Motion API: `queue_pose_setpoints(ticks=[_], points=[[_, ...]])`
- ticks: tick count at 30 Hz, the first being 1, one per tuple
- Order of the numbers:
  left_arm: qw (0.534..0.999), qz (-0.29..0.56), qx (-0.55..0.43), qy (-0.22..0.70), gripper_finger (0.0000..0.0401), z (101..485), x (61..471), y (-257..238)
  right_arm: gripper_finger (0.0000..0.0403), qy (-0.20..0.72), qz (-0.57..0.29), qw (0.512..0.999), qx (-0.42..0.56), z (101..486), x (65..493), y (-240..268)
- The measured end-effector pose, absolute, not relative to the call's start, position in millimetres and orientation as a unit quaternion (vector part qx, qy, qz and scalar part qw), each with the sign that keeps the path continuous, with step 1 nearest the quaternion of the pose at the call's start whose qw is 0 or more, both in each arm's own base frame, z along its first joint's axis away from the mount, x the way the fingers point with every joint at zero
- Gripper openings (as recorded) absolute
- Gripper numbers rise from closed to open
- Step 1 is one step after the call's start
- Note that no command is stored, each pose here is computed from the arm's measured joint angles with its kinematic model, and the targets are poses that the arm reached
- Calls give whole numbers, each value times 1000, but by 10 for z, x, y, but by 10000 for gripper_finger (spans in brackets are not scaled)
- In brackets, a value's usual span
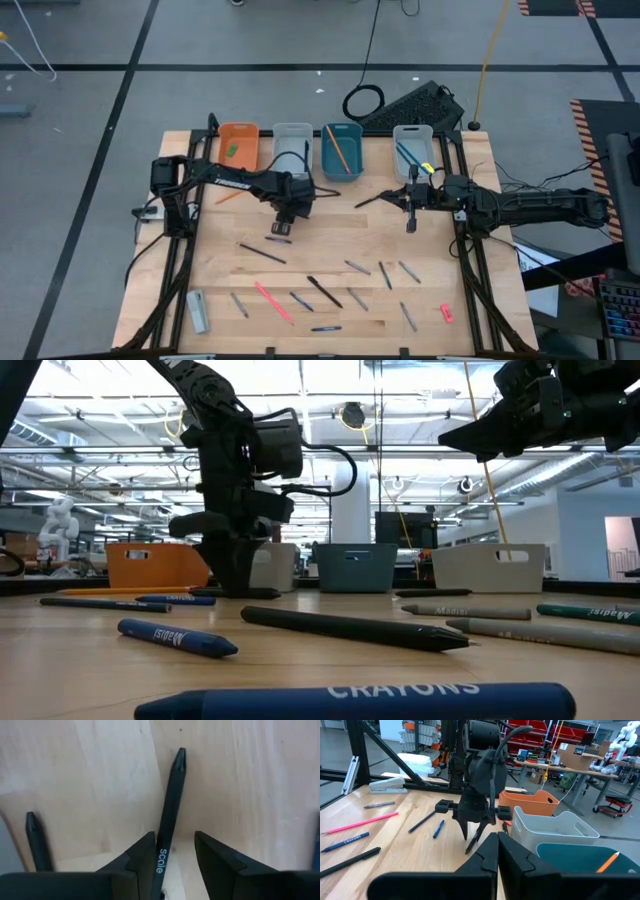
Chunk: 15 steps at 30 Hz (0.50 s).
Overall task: Sort crayons/erasers/pens/pencils in bins
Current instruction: Put the black pen into the left gray bin
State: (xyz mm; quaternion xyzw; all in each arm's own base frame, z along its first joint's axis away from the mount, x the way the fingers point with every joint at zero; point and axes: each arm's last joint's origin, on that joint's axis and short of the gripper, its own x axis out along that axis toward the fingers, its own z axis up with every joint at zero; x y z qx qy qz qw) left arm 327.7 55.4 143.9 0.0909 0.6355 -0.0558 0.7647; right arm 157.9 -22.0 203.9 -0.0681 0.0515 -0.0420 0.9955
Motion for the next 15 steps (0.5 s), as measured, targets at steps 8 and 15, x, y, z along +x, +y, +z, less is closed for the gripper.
queue_pose_setpoints(ticks=[8,15], points=[[768,-62,94,630,83,1396,3250,565,0,51,-42,995,-68,2039,1579,-220],[763,-74,108,633,15,1395,3244,542,0,52,-42,995,-67,2039,1579,-220]])
